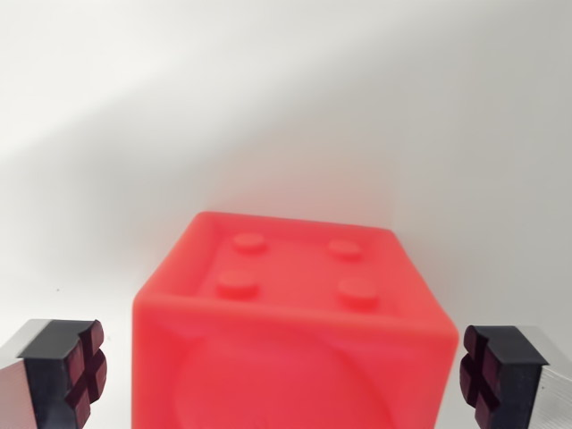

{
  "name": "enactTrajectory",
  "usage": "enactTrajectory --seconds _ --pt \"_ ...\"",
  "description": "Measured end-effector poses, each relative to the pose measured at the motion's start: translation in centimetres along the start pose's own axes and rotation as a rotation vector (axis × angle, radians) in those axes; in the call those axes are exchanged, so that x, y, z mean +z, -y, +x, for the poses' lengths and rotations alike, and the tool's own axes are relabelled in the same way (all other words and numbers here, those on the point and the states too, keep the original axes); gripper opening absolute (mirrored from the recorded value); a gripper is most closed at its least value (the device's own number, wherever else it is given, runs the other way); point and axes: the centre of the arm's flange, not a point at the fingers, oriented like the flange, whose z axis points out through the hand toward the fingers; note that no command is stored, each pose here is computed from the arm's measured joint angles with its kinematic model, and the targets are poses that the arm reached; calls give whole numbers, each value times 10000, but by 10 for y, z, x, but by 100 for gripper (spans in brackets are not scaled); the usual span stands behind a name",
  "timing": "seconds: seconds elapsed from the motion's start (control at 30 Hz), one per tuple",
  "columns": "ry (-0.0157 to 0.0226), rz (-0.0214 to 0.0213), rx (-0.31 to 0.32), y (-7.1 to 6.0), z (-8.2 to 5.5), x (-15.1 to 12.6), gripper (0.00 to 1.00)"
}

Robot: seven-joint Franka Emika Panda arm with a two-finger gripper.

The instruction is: Destack cube

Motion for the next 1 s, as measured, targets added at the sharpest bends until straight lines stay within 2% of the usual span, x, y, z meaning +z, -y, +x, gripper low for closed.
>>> enactTrajectory --seconds 0.17,0.33,0.6,0.73,0.83,0.93,1.0 --pt "-2 20 -4 0 0 -10 100" --pt "6 8 -7 0 0 -20 100" --pt "3 30 -3 0 0 -43 100" --pt "1 24 -22 0 0 -56 100" --pt "-2 47 -19 1 0 -66 100" --pt "-2 34 -20 1 0 -76 100" --pt "-2 41 -19 1 0 -82 100"
